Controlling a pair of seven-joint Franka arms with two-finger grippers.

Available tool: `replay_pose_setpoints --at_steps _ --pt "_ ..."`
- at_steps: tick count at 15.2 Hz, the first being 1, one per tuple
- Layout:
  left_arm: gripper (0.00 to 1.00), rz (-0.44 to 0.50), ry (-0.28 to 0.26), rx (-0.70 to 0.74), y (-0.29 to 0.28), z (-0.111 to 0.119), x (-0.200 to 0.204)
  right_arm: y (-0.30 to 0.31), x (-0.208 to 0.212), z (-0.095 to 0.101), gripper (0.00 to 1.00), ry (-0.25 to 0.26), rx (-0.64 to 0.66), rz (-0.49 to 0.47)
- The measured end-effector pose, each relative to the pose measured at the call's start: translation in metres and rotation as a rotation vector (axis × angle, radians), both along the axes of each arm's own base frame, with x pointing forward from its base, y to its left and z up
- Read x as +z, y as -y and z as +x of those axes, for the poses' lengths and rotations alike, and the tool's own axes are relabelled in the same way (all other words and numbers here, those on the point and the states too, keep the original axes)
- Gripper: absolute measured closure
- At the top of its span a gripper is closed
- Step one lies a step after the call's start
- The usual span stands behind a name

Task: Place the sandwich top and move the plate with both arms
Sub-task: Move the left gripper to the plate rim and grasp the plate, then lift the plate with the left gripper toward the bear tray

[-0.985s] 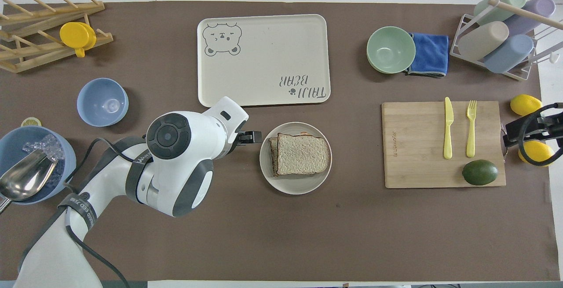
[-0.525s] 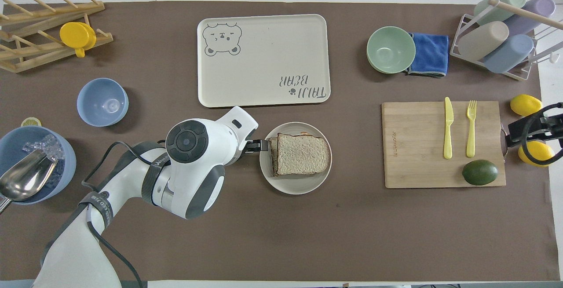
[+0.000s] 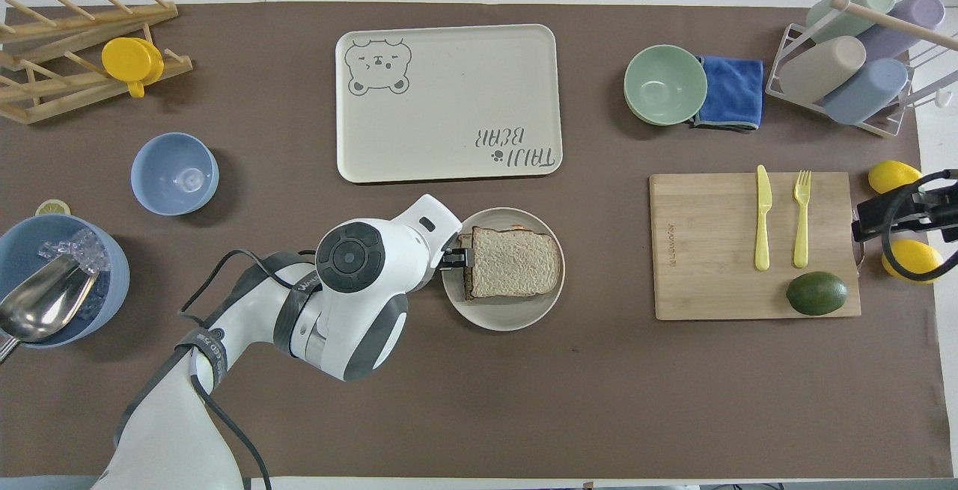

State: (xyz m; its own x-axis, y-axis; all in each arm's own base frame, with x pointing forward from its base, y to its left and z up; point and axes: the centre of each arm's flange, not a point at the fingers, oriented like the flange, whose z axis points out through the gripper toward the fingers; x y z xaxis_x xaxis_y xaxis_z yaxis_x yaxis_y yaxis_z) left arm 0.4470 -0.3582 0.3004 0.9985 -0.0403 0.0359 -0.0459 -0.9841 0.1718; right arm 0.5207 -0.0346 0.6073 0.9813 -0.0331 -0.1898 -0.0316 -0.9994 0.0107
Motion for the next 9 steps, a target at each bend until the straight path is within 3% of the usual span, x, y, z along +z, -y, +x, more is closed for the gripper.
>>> replay_pose_setpoints --at_steps 4,5,7,9 --pt "0.14 -0.001 0.003 -0.004 0.000 0.000 0.001 -0.007 0.001 0.001 0.00 0.005 0.013 0.001" --pt "0.19 -0.001 0.003 -0.005 0.000 0.000 0.001 -0.010 0.002 0.003 0.00 0.022 0.018 0.000" --pt "0.45 -0.002 0.004 -0.008 0.001 0.000 0.001 -0.012 0.005 0.009 0.00 0.074 0.013 0.023" --pt "0.49 -0.003 0.005 -0.010 0.002 0.000 0.001 -0.006 0.006 0.011 0.00 0.090 -0.004 0.044"
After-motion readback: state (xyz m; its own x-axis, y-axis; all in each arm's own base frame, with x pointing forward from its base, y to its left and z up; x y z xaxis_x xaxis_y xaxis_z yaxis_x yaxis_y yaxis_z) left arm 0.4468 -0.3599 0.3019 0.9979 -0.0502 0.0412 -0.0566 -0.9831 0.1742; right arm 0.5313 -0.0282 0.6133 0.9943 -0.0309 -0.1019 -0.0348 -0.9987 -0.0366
